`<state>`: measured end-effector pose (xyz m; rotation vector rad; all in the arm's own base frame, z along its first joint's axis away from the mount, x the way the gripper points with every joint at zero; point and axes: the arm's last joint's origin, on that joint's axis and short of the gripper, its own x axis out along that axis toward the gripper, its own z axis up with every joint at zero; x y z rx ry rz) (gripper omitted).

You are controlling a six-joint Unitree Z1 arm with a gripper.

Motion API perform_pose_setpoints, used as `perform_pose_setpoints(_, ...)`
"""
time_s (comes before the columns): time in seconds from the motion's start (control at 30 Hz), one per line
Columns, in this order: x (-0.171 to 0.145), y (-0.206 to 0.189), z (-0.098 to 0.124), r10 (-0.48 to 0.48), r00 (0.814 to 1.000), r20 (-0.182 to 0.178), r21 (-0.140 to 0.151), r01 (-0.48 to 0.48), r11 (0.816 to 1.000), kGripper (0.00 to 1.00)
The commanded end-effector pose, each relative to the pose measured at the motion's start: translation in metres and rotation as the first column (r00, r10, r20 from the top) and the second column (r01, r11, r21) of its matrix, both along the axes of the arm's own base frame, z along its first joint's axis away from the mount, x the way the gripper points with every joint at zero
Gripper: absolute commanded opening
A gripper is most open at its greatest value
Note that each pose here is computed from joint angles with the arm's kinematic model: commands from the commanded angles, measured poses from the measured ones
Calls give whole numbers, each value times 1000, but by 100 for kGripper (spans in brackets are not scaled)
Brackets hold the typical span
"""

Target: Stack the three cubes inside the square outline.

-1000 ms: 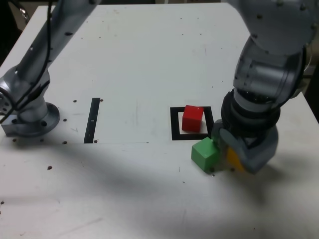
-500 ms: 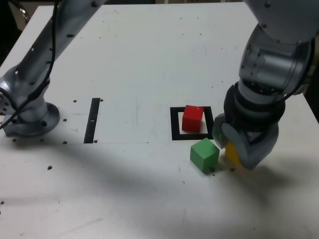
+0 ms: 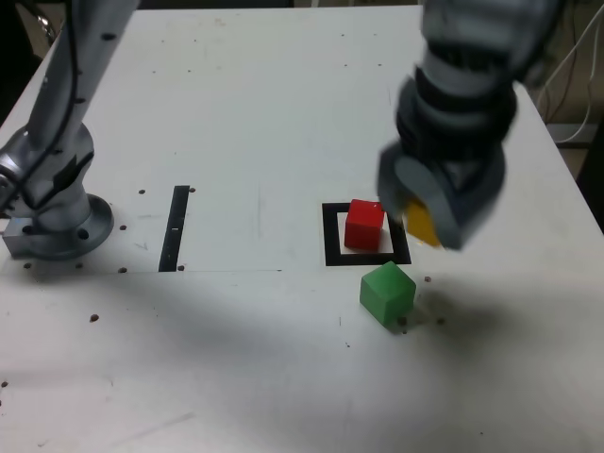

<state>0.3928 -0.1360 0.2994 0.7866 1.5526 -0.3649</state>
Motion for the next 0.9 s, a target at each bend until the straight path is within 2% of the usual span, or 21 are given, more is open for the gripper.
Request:
perform_pose_setpoints(0.0,-9,13,7,74,997,-7,1,-74,997,12)
perform_pose_setpoints(0.1,-21,34,8,205,978,-21,7,-205,979,12)
perform_pose_setpoints(0.3,-43,64,8,391,920,-28,21,-390,920,12)
perform_pose_setpoints(0.43,-51,78,1,453,891,-30,-2,-453,891,12)
perform_pose_setpoints(0.57,-54,85,-5,472,882,-13,-45,-472,880,12)
perform_pose_setpoints(0.63,-53,86,-9,473,881,-9,-56,-473,879,12)
perform_pose_setpoints(0.87,-52,91,-25,483,876,-20,-53,-483,874,12)
